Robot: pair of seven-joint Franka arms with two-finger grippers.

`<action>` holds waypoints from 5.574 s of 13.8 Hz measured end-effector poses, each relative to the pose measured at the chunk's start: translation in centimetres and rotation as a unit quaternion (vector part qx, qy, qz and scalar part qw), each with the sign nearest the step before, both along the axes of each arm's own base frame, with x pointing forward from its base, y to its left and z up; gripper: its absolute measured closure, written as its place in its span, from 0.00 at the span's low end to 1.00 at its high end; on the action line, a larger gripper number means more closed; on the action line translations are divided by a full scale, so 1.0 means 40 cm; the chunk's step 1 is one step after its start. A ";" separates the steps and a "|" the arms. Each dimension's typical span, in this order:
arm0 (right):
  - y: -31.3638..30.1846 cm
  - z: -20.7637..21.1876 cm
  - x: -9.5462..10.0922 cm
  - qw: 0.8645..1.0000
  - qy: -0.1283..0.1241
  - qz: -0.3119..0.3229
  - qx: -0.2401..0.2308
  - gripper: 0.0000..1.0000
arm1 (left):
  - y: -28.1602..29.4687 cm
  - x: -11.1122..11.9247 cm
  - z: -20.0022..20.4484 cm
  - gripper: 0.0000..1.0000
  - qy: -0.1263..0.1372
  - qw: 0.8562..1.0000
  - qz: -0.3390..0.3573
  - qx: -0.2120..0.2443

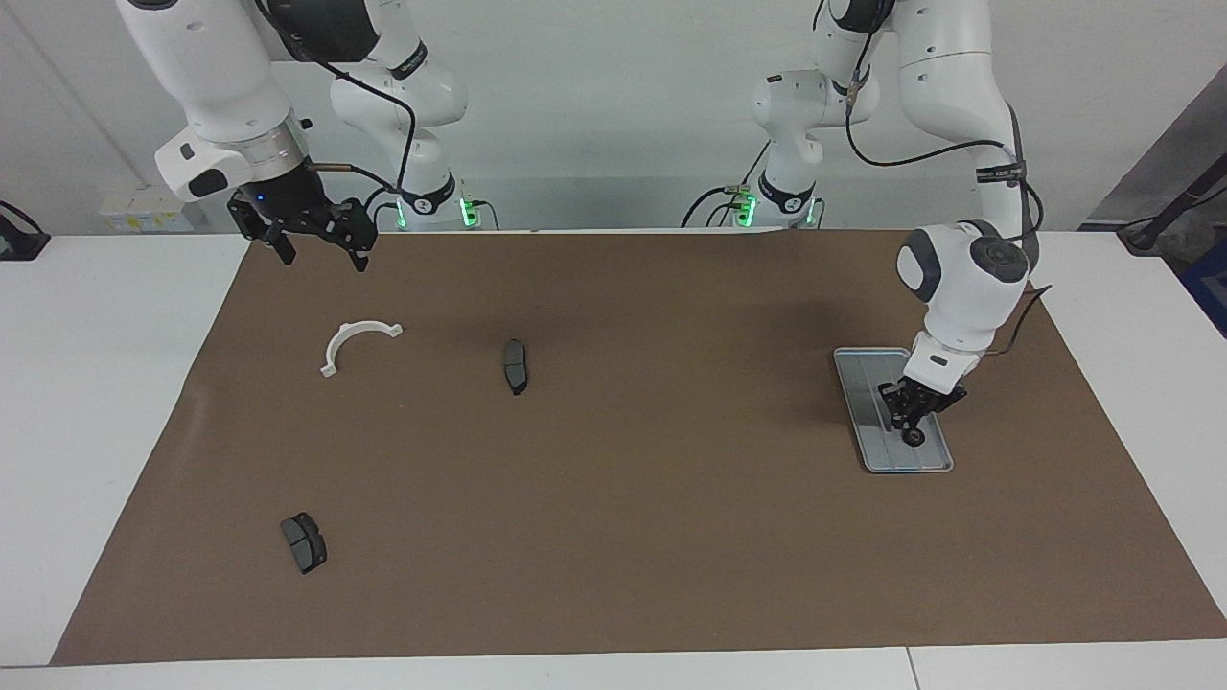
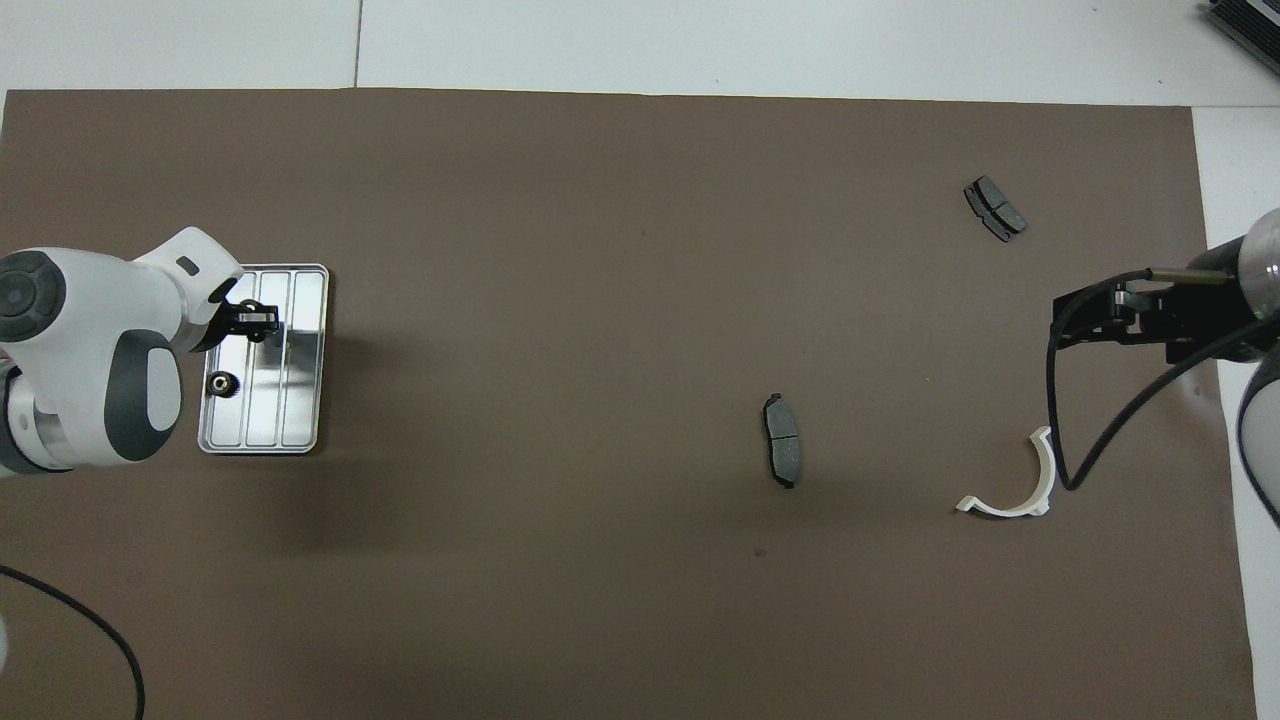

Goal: Place bearing gear from tray to pile

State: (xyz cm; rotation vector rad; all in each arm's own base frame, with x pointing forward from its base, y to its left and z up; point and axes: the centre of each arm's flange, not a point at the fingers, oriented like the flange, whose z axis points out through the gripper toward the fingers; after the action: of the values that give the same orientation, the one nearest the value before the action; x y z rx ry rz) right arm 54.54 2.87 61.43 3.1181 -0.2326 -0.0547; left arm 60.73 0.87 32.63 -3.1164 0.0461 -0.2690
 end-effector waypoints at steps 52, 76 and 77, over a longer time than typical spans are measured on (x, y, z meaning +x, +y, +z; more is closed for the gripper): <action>1.025 -0.790 0.000 0.996 -0.078 0.013 0.046 0.00 | 0.040 -0.005 -0.075 0.51 -0.024 0.998 0.057 -0.009; 1.011 -0.812 -0.006 0.995 -0.088 0.011 0.054 0.99 | -0.587 -0.045 -0.001 0.64 -0.018 0.988 0.135 -0.074; 1.012 -0.812 -0.008 0.995 -0.088 0.012 0.054 0.99 | -0.584 -0.044 -0.001 0.64 -0.018 0.988 0.137 -0.073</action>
State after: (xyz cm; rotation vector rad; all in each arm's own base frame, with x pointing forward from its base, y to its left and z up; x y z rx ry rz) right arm 54.24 43.36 28.94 3.2346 -0.2014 0.2154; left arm 58.98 -22.47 32.60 -3.2062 -0.4162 -0.3359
